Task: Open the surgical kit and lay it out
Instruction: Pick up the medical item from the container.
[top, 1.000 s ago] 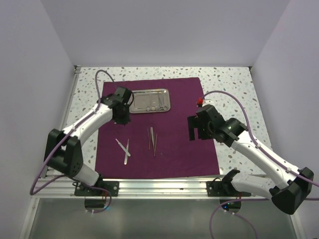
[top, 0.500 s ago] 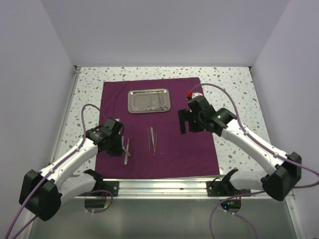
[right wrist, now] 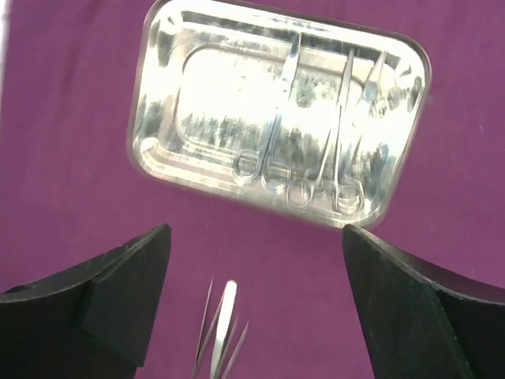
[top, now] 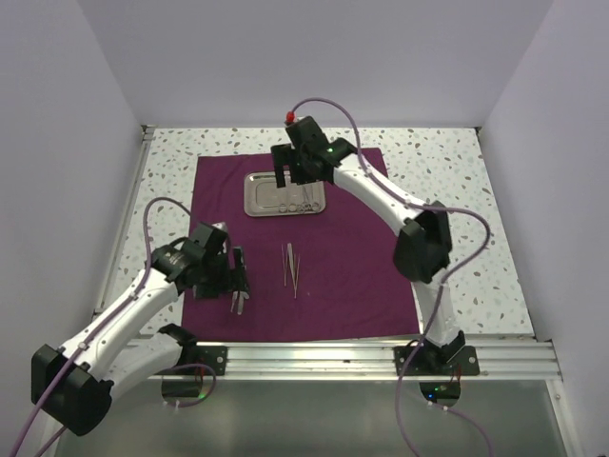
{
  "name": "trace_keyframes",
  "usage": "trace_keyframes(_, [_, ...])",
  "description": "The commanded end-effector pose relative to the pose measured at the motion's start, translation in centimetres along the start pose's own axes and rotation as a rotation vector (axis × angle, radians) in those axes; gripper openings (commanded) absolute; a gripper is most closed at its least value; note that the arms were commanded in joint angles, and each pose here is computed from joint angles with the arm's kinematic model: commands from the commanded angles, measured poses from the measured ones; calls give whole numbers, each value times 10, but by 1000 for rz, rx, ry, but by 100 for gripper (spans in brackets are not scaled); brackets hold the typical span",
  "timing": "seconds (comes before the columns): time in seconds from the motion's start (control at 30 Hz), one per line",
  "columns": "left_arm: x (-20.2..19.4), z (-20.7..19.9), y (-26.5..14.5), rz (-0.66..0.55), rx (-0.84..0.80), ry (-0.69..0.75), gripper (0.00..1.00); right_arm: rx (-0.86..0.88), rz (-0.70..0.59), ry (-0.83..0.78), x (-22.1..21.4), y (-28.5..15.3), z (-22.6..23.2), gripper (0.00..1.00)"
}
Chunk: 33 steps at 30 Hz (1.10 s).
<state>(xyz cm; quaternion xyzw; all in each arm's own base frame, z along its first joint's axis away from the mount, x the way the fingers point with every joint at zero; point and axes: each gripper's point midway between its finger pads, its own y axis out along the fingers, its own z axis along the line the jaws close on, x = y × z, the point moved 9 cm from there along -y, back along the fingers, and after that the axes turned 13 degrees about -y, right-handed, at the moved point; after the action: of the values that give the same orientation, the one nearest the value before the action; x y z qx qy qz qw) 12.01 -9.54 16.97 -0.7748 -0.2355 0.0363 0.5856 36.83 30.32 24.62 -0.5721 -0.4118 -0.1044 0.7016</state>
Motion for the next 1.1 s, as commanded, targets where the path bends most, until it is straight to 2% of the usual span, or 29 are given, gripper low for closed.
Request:
trace_keyframes(0.0, [-1,-5,-26,-2,-49,6,84,-35,29,-12,13,42,-5,92])
trace_keyframes(0.2, [-4,4,-38,-3,9,32,83,-90,68,36,5,99,-17,84])
trace_keyframes(0.5, [-9,17,-47,-26,53,50,82,-142,106,48,-16,134,-28,83])
trace_keyframes(0.63, [-9,20,-44,-17,76,65,81,-145,149,62,-32,149,-28,78])
trace_keyframes(0.73, [-9,21,-43,-16,85,69,81,-149,188,71,-45,156,-30,69])
trace_keyframes(0.77, [-9,21,-43,-15,88,71,81,-150,197,83,-48,157,-31,61])
trace_keyframes(0.8, [-9,21,-43,-18,87,71,81,-151,219,88,-55,159,-32,56])
trace_keyframes(1.03, [-9,22,-39,-13,95,70,80,-152,293,91,-79,164,-35,34])
trace_keyframes(1.07, [-9,22,-39,-15,96,68,80,-152,299,93,-81,164,-35,26])
